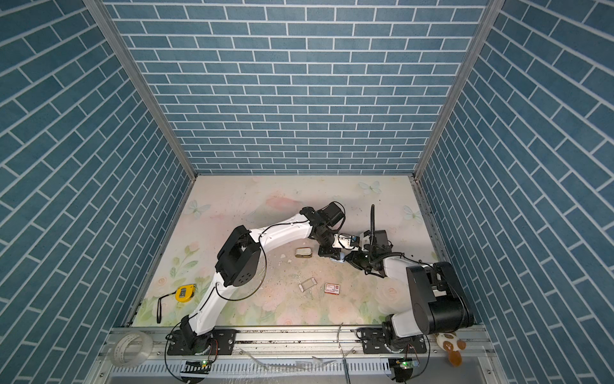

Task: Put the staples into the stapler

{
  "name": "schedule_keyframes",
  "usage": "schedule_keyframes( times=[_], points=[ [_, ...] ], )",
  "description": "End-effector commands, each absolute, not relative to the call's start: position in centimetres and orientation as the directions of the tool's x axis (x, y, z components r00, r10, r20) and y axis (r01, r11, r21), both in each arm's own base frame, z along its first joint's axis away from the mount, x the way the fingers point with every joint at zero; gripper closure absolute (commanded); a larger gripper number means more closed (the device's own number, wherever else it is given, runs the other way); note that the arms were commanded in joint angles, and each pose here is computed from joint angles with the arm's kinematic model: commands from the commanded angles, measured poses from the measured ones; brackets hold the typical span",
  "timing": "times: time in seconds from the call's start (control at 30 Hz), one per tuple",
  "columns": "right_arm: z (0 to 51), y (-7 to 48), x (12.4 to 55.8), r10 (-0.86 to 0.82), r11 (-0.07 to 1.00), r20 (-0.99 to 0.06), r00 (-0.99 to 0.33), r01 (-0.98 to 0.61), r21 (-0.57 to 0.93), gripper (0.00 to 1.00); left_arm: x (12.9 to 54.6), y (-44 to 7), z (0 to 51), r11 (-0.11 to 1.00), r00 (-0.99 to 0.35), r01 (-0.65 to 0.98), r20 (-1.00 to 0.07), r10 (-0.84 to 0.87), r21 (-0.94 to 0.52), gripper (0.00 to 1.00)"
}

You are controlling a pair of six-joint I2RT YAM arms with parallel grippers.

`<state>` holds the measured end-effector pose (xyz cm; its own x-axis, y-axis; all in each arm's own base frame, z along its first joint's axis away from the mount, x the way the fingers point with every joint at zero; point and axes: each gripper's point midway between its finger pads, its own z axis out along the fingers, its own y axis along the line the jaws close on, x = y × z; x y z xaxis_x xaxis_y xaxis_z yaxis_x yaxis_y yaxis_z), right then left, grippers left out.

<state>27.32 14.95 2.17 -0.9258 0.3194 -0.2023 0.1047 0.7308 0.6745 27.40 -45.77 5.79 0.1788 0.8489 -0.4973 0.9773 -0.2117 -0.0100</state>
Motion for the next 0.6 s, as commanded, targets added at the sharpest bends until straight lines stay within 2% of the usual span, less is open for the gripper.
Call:
schedule_keyframes(
  times=[0.0,0.57],
  points=[
    [1.6,14.7,26.7,0.325,0.725,-0.179,-0.928,0.123,0.678,0.88,26.9,-46.1,5.2,-0.237,0.202,0.971,-0.482,0.852,-0.013,0.68],
    [2.2,14.6,27.0,0.353,0.701,-0.188,-0.917,0.126,0.702,0.88,26.8,-45.8,3.7,-0.248,0.218,0.969,-0.434,0.874,-0.013,0.76]
  ],
)
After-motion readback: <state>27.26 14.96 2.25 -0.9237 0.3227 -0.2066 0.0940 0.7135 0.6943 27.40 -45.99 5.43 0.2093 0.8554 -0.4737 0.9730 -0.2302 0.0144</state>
